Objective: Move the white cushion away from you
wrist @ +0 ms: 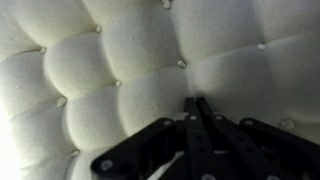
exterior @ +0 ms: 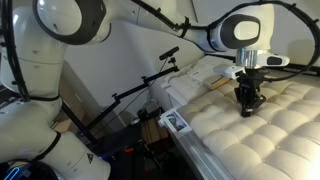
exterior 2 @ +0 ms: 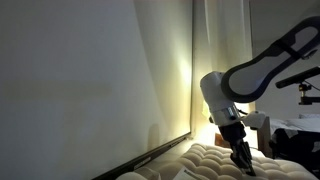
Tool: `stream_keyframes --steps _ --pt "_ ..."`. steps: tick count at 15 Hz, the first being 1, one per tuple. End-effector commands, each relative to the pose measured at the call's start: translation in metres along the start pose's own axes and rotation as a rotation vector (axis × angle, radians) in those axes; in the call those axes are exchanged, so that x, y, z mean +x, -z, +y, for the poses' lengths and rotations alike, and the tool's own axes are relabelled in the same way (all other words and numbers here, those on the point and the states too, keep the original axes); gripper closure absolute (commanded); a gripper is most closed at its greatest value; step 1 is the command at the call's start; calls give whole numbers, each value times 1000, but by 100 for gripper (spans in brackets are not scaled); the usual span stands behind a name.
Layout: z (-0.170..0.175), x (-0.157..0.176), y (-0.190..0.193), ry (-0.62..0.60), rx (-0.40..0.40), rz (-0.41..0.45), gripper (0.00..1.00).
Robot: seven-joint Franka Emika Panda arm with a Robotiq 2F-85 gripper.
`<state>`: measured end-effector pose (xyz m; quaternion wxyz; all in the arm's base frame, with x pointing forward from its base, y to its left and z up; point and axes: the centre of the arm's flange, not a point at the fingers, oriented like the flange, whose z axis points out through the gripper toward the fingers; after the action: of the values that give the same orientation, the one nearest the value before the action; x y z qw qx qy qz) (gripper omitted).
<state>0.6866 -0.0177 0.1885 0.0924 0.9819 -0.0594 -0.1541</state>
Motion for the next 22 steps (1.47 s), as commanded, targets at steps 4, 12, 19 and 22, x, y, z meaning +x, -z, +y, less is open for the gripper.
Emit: stream_keyframes --steps 4,12,19,22 --pt "-11 14 35 -13 -7 70 92" --pt "-12 5 30 9 -23 15 92" --pt "-26 37 -24 -110 -74 -28 92" --pt "-29 39 -19 -162 -67 6 92"
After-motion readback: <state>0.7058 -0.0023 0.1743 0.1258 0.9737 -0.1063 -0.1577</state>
